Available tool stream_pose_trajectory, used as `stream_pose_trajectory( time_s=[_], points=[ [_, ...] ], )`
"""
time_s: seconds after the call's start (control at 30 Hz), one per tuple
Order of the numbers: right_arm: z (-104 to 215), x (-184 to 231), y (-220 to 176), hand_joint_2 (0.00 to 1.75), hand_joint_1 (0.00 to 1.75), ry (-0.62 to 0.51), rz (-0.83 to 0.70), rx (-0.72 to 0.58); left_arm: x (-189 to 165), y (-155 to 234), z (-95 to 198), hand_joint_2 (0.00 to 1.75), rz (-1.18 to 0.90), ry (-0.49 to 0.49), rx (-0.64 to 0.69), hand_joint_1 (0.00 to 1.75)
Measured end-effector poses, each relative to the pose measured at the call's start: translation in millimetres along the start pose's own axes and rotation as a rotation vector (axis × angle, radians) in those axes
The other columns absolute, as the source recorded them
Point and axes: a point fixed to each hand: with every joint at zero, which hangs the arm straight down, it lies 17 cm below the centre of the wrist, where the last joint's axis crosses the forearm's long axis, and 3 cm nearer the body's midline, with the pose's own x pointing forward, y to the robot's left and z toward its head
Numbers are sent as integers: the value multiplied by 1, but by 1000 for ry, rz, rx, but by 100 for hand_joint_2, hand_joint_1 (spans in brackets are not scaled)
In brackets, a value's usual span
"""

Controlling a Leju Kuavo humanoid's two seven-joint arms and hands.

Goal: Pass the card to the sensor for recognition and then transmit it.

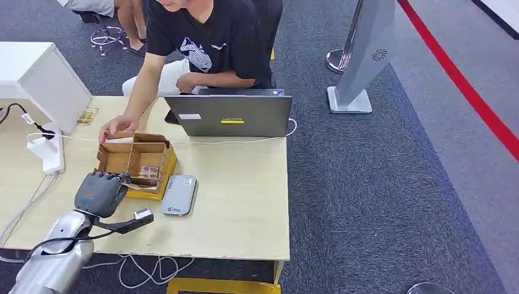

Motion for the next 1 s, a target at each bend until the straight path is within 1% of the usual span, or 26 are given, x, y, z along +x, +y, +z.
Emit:
stream_pose_trajectory(
  time_s=[0.23,0.3,0.4,0.47,0.8,1.0],
  points=[
    [1,0,1,175,0,2,0,8,-1,21,-23,175,29,-8,48,175],
    [1,0,1,175,0,6,2,11,-3,41,-39,175,55,-1,88,175],
    [1,0,0,175,0,11,5,13,-2,80,-69,175,88,1,156,175],
    [1,1,-1,175,0,12,6,13,0,102,-83,175,90,-3,198,175],
    [1,2,1,175,0,15,5,23,8,156,-102,175,89,-26,324,175],
    [1,1,0,175,0,27,6,29,11,207,-119,175,111,-32,400,175]
  ],
)
